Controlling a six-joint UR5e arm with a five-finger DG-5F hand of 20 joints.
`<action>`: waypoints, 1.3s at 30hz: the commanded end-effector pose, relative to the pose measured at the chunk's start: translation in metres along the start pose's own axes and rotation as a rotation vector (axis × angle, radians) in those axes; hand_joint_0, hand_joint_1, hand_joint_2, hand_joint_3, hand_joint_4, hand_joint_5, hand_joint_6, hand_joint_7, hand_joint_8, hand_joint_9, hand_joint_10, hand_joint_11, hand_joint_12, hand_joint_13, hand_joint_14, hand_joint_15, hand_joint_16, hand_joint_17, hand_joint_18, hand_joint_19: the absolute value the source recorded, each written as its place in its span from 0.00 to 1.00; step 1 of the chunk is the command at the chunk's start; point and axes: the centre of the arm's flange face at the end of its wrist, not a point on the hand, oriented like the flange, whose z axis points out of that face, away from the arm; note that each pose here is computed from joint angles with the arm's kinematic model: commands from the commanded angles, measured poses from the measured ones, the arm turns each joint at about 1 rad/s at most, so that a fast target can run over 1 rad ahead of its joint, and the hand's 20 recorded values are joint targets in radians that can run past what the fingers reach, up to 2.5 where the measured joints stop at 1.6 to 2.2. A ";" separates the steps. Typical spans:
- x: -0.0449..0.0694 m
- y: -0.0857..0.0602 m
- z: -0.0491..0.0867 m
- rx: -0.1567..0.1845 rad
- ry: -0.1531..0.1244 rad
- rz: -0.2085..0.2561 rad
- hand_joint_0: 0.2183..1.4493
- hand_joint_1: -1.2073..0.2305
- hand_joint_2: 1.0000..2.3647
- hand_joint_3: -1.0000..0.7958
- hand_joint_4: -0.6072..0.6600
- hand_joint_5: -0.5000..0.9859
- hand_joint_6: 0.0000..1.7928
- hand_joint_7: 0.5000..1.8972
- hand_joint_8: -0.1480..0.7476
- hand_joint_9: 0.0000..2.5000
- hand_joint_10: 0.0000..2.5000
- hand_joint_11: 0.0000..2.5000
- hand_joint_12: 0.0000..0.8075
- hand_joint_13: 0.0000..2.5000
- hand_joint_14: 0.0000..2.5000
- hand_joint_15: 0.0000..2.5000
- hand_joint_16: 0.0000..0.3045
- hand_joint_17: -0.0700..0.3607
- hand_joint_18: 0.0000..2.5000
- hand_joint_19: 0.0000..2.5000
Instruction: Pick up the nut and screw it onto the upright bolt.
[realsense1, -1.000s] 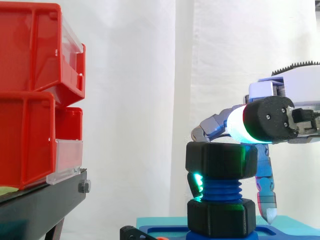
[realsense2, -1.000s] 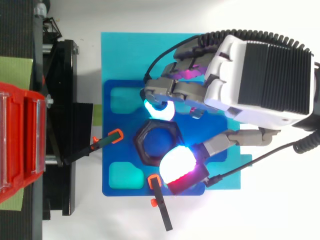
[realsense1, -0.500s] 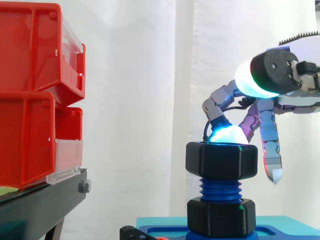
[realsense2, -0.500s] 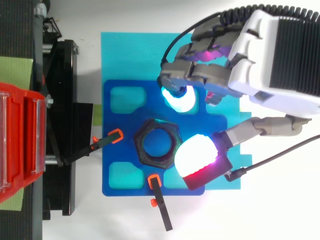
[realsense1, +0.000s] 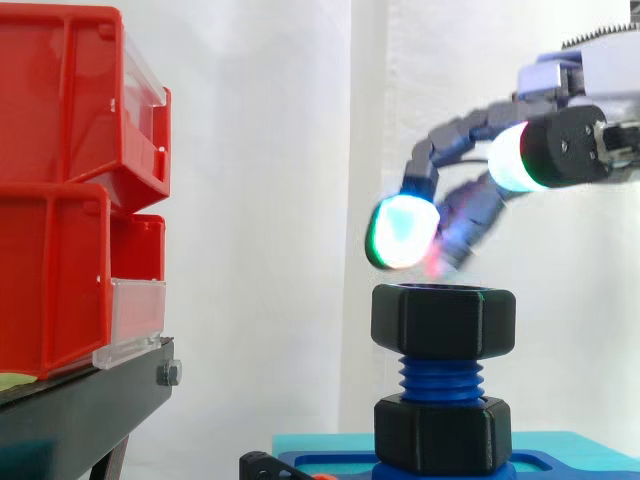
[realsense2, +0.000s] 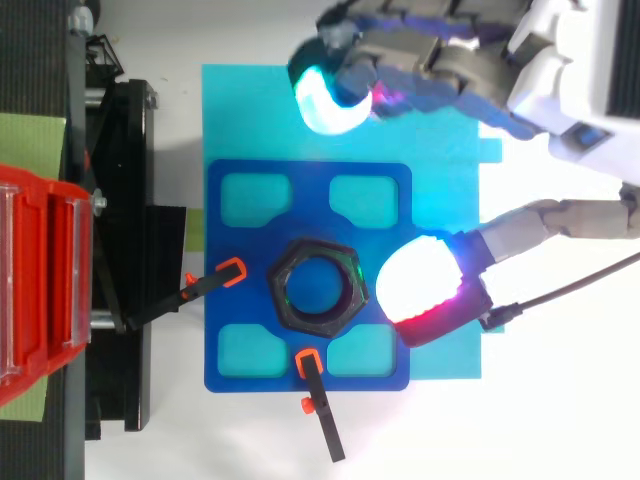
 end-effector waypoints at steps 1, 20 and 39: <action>-0.013 0.000 0.005 -0.001 -0.029 0.008 0.13 0.35 0.00 0.28 0.56 0.19 0.28 0.16 0.45 0.21 0.00 0.00 0.49 0.09 0.00 0.00 0.19 0.47 0.03 0.06; 0.016 0.025 0.023 -0.061 -0.099 0.085 0.07 0.26 0.00 0.28 0.61 0.17 0.28 0.17 0.48 0.16 0.00 0.00 0.53 0.05 0.00 0.00 0.21 0.49 0.00 0.01; 0.033 0.064 0.013 -0.036 -0.054 0.162 0.09 0.25 0.00 0.28 0.61 0.17 0.28 0.16 0.48 0.16 0.00 0.00 0.52 0.05 0.00 0.00 0.19 0.47 0.00 0.01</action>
